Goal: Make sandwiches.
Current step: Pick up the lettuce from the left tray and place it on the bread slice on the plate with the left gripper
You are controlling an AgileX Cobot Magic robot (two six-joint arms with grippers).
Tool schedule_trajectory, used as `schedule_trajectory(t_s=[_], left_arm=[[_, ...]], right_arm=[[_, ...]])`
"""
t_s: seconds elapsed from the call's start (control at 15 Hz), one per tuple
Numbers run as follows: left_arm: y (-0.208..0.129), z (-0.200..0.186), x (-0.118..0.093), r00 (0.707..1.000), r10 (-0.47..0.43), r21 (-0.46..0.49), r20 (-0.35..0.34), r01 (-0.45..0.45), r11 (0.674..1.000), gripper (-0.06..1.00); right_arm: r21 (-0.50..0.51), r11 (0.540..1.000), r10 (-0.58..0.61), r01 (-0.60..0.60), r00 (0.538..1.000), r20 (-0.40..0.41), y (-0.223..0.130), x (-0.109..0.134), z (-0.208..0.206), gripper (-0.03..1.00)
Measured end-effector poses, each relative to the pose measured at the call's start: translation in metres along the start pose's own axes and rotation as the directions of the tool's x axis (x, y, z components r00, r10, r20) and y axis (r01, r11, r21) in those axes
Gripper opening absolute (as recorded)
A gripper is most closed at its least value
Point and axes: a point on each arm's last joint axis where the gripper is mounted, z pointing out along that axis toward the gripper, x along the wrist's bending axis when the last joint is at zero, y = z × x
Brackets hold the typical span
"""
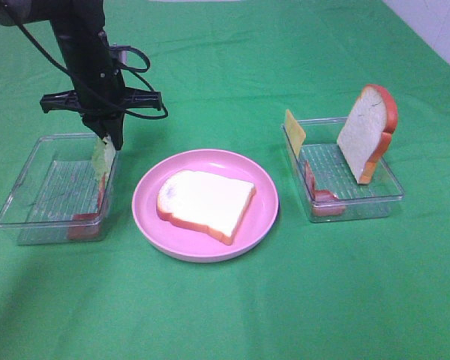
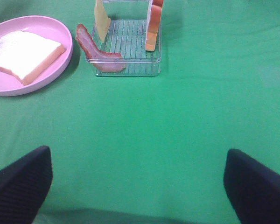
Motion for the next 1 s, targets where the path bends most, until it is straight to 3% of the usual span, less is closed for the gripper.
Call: schedule_trajectory(t_s=[0.13,0.8,1.0], left_arm=[[0.0,-0.007,-0.001,1.0,-0.001,-0.012,0.008,0.001,1.0,0.01],[-0.012,-0.118,-0.004,0.995,0.018,-0.222,0.099,0.004,0.975,0.01],[-0.016,-0.127,-0.01,0.987,0.031,-0.224,0.156,0.005,0.975,0.01]], right_arm=[[0.0,1.0,0.0,0.0,1.0,0.0,0.0,0.0,0.0,0.95],[0.0,1.0,0.0,0.0,1.0,0.0,0.0,0.0,0.0,0.95],[0.0,1.0,0.0,0.0,1.0,0.0,0.0,0.0,0.0,0.95]])
